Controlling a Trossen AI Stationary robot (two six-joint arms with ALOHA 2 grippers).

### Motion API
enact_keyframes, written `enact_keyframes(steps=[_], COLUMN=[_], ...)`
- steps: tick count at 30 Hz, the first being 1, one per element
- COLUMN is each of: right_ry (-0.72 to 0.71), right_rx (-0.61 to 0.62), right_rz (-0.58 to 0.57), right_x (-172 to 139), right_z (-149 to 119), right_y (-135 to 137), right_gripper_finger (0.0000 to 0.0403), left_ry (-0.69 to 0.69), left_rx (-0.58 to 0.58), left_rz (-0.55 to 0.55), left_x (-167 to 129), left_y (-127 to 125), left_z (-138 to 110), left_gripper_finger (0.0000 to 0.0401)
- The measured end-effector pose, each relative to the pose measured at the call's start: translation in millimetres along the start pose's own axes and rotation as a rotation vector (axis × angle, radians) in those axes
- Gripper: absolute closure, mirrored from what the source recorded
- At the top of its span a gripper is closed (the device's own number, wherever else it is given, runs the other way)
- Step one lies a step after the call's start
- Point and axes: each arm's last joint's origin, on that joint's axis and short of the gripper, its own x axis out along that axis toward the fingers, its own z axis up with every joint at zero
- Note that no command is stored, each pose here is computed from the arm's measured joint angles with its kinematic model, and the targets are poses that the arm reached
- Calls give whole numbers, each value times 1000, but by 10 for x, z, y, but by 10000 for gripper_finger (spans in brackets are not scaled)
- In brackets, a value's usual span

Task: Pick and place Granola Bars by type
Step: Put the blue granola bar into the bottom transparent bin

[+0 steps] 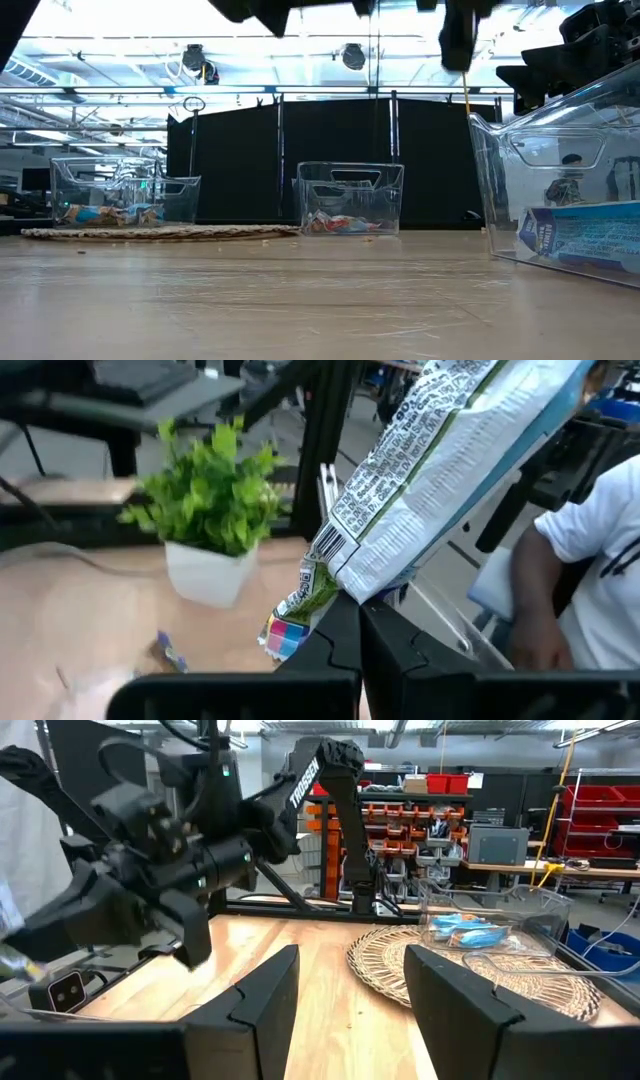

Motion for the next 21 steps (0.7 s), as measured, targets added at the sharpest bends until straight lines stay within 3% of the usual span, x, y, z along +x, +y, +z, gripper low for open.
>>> enact_keyframes(steps=[6, 21], right_ry=[0, 0], right_rx=[0, 0], right_rz=[0, 0], right_x=[0, 0], right_z=[-1, -1], right_y=[0, 0], right_gripper_finger=[229, 229], left_ry=[13, 15], left_rx=[-50, -30], left_rz=[4, -11], left_x=[33, 29], left_y=[85, 88], left_z=[-102, -97], left_gripper_finger=[401, 401])
